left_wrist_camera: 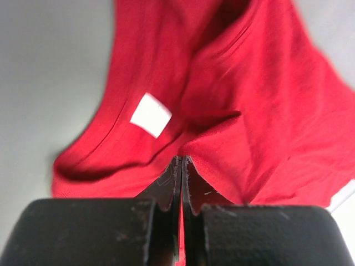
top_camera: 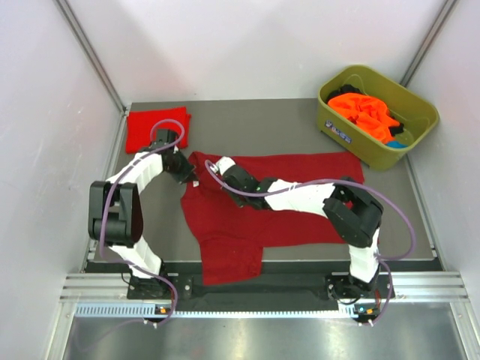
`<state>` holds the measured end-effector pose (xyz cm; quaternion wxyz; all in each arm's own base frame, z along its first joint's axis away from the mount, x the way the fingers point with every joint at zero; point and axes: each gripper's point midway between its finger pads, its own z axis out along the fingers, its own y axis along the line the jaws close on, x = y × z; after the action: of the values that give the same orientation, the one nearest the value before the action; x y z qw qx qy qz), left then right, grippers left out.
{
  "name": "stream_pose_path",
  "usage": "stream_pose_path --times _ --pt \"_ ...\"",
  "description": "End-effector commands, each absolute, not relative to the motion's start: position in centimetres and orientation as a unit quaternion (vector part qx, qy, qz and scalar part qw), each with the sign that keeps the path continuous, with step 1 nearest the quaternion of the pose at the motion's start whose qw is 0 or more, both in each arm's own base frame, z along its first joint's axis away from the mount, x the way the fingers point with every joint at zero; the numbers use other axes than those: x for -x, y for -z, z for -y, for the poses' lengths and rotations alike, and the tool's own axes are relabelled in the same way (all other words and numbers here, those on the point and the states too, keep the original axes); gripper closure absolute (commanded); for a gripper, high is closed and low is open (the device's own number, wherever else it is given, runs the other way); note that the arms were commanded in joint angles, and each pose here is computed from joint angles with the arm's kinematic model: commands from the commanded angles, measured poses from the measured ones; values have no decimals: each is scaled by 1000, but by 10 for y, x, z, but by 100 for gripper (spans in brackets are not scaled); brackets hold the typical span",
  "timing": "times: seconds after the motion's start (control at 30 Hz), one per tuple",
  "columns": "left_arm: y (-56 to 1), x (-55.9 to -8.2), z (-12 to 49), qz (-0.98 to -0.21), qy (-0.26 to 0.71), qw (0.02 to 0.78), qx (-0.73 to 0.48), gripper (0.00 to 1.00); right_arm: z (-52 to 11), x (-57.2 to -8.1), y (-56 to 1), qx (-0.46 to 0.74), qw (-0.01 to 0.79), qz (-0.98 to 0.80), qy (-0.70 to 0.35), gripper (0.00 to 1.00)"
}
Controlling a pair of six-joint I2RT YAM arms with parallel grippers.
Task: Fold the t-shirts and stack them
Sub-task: Fold the tshirt
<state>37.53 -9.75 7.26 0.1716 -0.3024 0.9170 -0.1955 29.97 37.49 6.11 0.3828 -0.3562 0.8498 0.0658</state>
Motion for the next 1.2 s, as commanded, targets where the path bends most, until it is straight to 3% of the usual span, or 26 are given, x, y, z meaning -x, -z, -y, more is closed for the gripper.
stream_pose_path --times 0.0,0.2,0.6,0.93,1.0,1.13,1.17 --pt "-90 -360 93 -913 190 198 300 100 -386 -295 -90 361 409 -830 -113 100" --pt "-81 -333 86 -919 158 196 302 100 -385 -284 -84 360 404 -829 -140 100" --pt "-83 -339 72 -926 112 202 297 100 -380 -266 -104 395 414 -800 -180 100" --pt "-54 -321 71 -936 102 178 285 100 -382 -241 -74 437 359 -798 -209 99" --pt "-50 -315 66 -940 87 175 281 100 -376 -240 -70 436 358 -801 -201 93" --pt "-56 -308 53 -938 55 184 287 69 -366 -241 -85 396 358 -824 -189 71" --pt "-60 -309 51 -936 53 194 287 67 -365 -242 -91 383 362 -828 -192 63"
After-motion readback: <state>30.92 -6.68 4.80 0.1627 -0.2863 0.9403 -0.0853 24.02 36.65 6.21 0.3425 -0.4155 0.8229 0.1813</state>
